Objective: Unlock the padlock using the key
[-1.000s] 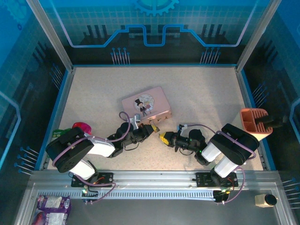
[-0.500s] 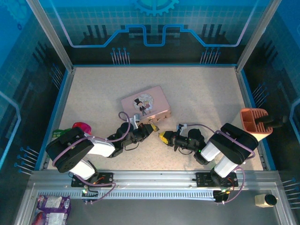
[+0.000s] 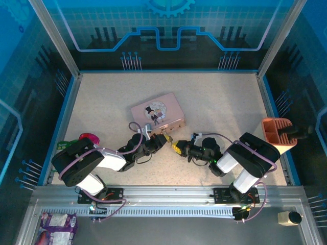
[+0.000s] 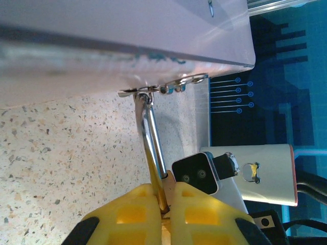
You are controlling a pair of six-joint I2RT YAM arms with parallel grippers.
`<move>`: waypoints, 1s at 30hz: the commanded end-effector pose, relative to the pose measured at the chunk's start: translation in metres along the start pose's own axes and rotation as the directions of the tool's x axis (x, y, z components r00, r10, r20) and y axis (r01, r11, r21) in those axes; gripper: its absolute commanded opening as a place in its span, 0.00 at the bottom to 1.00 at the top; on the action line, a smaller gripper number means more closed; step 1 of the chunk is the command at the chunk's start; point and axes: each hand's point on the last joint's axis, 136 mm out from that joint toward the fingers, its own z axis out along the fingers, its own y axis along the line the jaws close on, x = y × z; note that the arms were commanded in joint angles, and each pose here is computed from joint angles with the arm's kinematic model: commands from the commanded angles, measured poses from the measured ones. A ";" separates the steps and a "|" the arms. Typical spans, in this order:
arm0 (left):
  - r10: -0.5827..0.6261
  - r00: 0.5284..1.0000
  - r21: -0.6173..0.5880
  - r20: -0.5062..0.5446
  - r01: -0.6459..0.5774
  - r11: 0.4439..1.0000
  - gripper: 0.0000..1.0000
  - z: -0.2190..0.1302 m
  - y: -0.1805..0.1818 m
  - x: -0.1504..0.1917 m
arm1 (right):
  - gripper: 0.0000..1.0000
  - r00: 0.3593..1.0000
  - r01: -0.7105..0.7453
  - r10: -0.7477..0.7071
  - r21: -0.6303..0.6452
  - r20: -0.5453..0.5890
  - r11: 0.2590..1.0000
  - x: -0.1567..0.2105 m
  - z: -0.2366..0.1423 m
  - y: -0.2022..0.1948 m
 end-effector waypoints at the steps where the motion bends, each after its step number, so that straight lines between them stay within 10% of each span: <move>1: 0.052 0.991 0.233 -0.124 -0.022 0.972 0.00 -0.003 -0.064 0.028 | 0.00 0.996 0.040 -0.034 -0.081 0.078 0.996 -0.018 0.003 0.026; 22: 0.072 0.989 0.221 -0.131 -0.042 0.974 0.00 -0.003 -0.069 0.030 | 0.00 0.996 0.039 -0.032 -0.070 0.089 0.997 -0.026 0.005 0.021; 30: 0.087 0.994 0.071 -0.071 -0.082 0.994 0.00 -0.009 -0.053 0.016 | 0.37 0.990 0.091 -0.097 0.061 0.102 0.994 -0.027 -0.016 0.000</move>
